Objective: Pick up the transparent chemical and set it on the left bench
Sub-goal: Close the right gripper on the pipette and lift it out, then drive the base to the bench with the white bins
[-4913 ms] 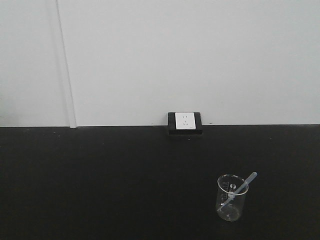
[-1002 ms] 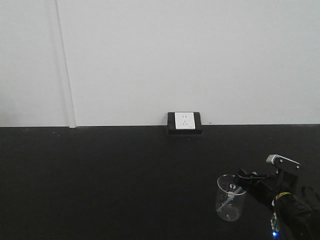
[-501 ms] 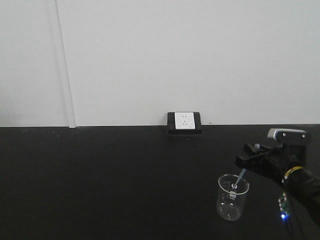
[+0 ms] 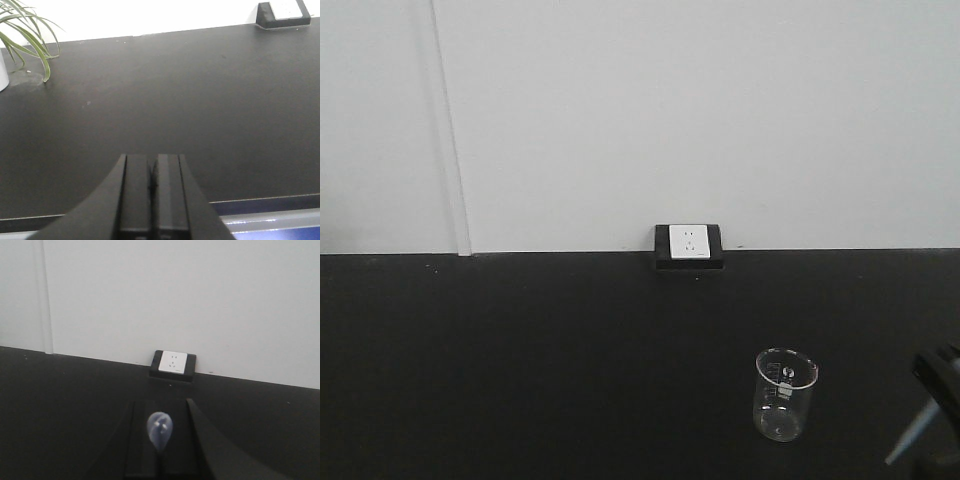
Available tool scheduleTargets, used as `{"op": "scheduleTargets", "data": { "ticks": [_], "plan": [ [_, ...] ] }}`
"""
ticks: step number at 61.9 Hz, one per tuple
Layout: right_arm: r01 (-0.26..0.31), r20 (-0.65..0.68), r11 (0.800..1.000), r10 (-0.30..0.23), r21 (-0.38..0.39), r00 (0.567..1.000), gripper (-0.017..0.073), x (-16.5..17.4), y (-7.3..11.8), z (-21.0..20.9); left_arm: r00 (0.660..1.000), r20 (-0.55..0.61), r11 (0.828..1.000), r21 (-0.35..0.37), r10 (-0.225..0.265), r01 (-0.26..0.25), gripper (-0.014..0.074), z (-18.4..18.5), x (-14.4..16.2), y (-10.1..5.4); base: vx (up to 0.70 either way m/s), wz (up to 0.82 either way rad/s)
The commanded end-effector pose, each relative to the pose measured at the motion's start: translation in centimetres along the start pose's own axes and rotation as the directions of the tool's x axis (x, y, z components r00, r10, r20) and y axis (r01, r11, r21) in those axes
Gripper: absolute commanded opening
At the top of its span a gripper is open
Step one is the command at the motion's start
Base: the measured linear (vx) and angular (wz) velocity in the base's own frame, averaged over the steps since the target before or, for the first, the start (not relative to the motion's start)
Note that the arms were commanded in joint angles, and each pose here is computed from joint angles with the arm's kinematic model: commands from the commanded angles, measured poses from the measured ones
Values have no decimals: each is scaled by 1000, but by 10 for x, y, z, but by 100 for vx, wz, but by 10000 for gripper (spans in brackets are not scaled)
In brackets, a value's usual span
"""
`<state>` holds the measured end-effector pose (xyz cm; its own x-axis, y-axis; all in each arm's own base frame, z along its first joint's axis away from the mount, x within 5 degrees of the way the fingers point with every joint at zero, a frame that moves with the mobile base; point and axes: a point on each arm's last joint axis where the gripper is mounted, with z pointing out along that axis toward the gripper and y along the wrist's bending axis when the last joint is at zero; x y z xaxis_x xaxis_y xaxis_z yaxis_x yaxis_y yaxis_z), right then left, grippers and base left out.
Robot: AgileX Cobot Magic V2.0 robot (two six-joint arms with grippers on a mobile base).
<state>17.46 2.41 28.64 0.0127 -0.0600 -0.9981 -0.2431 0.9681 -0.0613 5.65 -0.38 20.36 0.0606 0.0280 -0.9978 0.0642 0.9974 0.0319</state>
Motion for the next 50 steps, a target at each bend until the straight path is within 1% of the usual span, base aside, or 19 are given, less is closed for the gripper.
{"op": "scheduleTargets", "data": {
  "ticks": [1, 8, 13, 21, 24, 34, 50],
  "plan": [
    [41, 85, 999, -44, 33, 995, -4, -8, 5, -34, 997, 81, 1000, -2, -9, 9, -3, -1, -3, 0, 0, 0],
    [58, 107, 994, -68, 93, 992, -4, 3, 8, -69, 997, 81, 1000, -2, -9, 9, -3, -1, -3, 0, 0, 0],
    [57, 121, 989, -74, 140, 990, -2, 9, 9, -89, 997, 81, 1000, -2, -9, 9, -3, -1, -3, 0, 0, 0],
    [2, 156, 981, -32, 193, 987, -1, 18, 9, -111, 997, 81, 1000, -2, -9, 9, -3, -1, -3, 0, 0, 0],
    [-19, 190, 976, -23, 216, 981, -1, 22, 10, -123, 997, 81, 1000, -2, -9, 9, -3, -1, -3, 0, 0, 0],
    [-19, 231, 976, -33, 219, 972, 0, 21, 11, -129, 997, 81, 1000, -2, -9, 9, -3, -1, -3, 0, 0, 0],
    [-19, 231, 976, -33, 219, 972, 0, 21, 11, -129, 997, 81, 1000, -2, -9, 9, -3, -1, -3, 0, 0, 0]
  ]
}}
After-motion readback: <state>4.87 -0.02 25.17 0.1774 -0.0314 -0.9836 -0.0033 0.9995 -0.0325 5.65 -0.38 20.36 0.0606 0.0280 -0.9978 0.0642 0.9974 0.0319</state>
